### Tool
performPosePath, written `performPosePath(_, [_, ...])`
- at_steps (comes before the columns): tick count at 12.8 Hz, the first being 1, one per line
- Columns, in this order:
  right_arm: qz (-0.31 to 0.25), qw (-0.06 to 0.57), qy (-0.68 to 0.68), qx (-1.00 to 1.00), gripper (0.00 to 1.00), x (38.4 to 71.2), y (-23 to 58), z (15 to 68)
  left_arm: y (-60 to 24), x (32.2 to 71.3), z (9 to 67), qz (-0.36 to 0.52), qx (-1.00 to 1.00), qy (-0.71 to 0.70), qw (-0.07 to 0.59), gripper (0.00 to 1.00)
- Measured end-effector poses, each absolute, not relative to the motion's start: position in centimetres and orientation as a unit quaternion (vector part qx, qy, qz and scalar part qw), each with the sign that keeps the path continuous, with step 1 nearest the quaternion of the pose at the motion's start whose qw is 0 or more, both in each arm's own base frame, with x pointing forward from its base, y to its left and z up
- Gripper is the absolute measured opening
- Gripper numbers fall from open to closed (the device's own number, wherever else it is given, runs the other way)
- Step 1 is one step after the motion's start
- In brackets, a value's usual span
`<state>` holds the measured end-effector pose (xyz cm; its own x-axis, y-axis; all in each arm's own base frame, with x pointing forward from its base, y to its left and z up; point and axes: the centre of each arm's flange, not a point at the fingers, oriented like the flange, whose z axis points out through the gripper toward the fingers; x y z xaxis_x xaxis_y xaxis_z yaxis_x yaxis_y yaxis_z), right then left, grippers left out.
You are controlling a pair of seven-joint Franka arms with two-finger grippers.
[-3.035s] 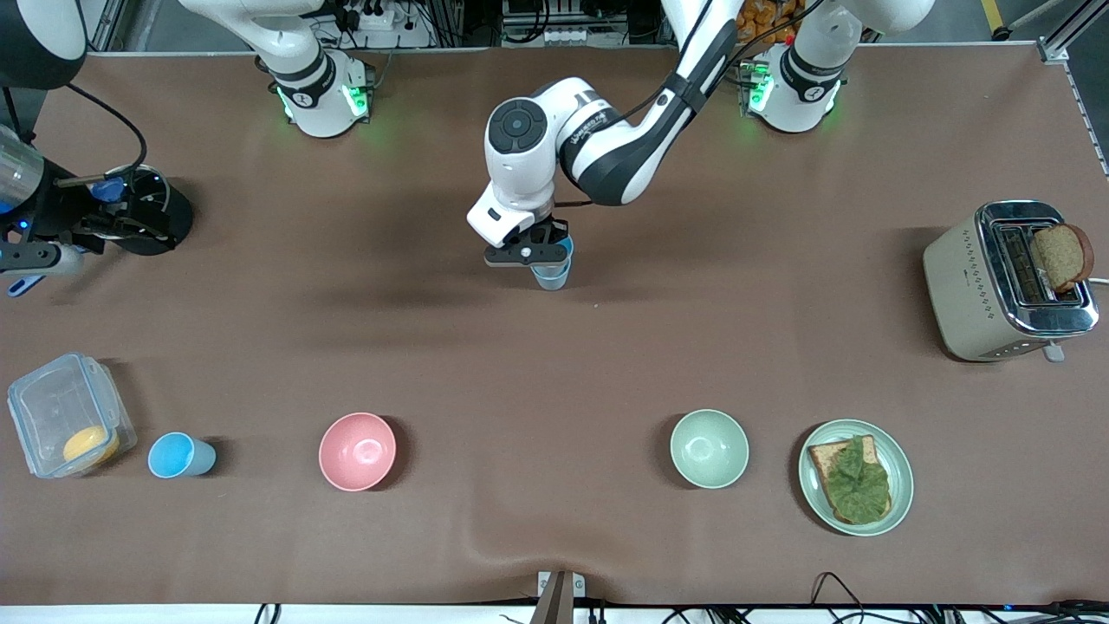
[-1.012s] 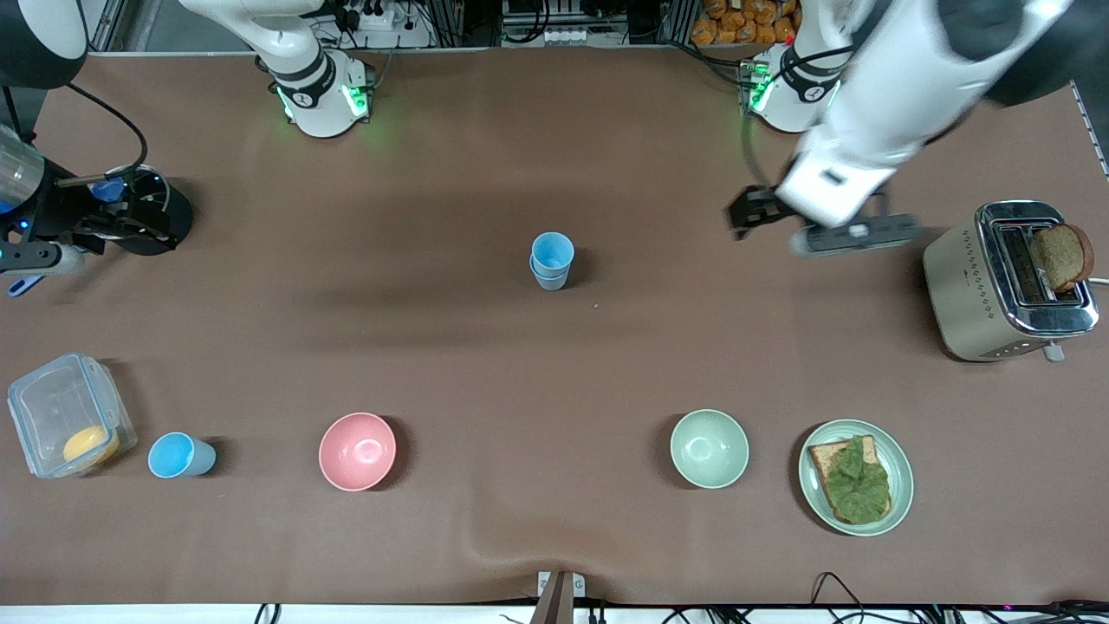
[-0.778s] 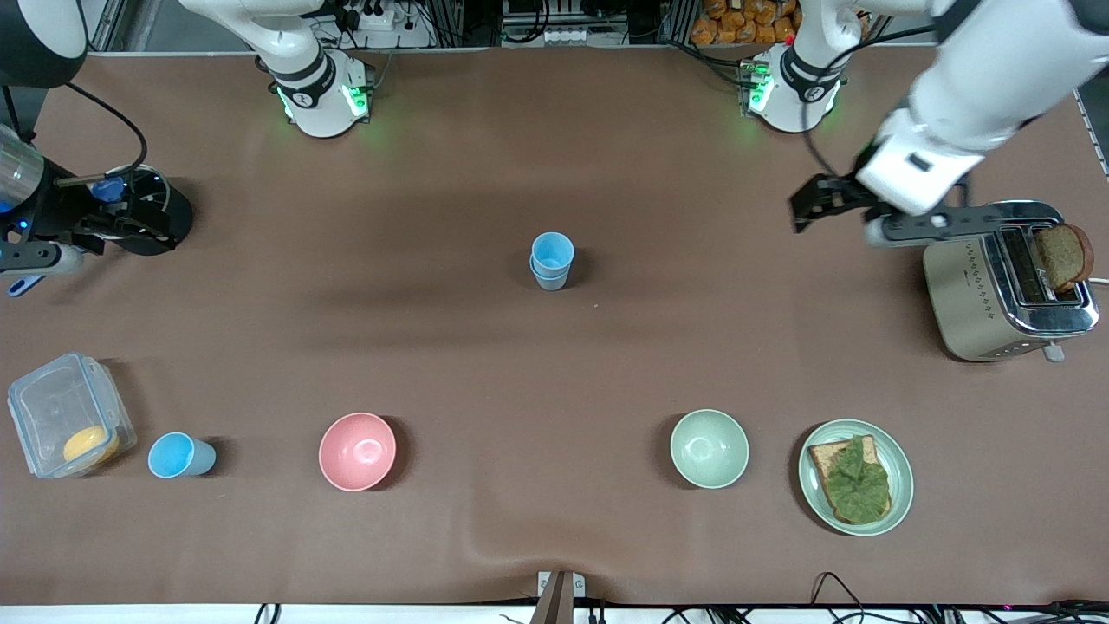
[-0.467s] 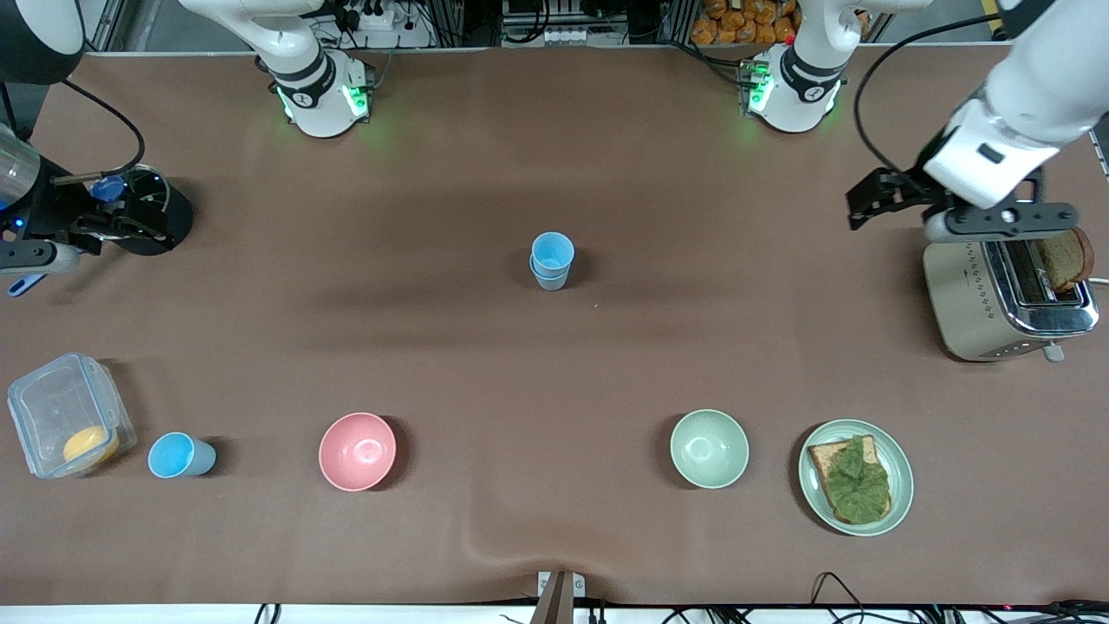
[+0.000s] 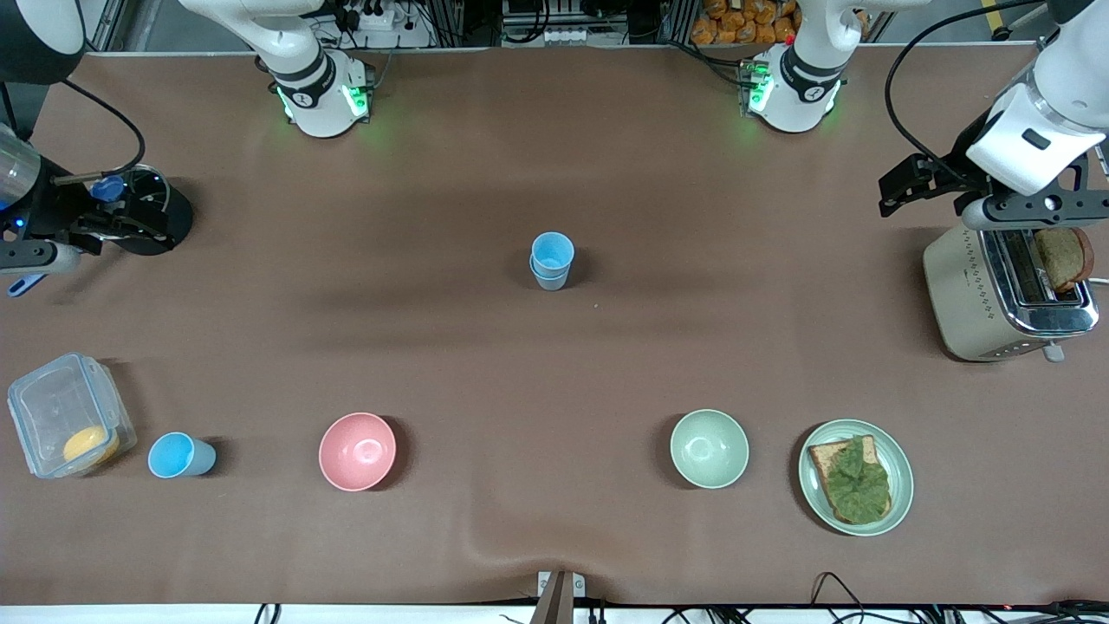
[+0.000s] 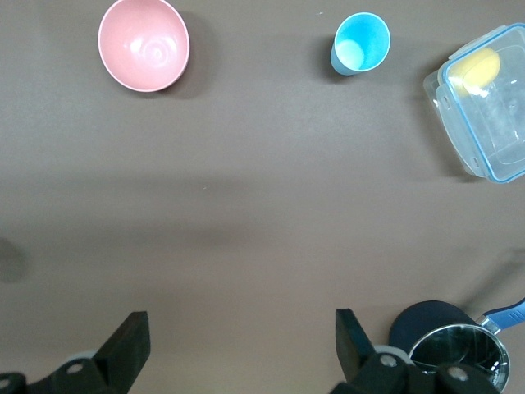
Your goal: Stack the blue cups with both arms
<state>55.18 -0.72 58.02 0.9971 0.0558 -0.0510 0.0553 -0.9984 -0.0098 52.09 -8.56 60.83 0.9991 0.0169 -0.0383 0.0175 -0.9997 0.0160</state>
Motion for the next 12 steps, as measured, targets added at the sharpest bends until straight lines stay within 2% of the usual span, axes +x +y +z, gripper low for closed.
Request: performPosePath(12, [0.027, 0.004, -0.028, -0.999, 1.0, 55.2, -0.7, 58.0, -7.7, 51.8, 61.1, -0.024, 0.999, 0.028, 0.007, 1.0])
